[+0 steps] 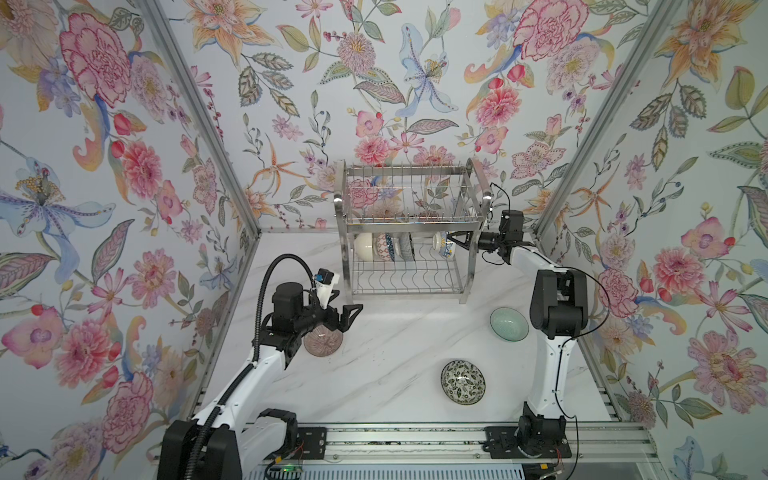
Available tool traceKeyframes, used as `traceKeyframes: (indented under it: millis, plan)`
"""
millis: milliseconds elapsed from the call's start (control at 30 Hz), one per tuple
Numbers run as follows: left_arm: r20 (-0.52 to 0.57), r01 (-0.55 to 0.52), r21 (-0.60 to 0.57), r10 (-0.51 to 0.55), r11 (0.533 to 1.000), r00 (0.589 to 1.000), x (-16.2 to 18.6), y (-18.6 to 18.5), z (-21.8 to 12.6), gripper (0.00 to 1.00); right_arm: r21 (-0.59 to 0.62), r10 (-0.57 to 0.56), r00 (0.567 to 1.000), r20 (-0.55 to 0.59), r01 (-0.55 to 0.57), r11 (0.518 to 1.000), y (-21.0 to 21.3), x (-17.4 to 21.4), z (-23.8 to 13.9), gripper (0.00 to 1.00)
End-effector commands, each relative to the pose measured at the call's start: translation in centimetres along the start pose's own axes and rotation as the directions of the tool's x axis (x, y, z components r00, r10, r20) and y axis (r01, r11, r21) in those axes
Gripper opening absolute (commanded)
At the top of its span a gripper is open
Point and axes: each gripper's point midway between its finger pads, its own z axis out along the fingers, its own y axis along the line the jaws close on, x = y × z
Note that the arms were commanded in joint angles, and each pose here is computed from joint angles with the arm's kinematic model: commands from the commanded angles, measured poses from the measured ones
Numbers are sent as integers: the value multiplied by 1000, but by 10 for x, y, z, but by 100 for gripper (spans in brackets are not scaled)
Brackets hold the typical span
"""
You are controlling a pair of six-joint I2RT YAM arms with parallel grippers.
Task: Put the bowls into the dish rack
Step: 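Lower the blue-and-yellow bowl upright beside the dark grey bowl with the right gripper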
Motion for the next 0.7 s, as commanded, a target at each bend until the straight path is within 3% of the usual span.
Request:
traceKeyframes:
  millis: [0,667]
  plan:
    - [0,-26,20,26,999,1000,1,-6,1,99,-52,-78,997,8,78,996,15,-13,5,3]
    - [-9,-39,9,39,999,999,1,-7,2,99,-20,-55,998,17,56,998,1,-5,29,3]
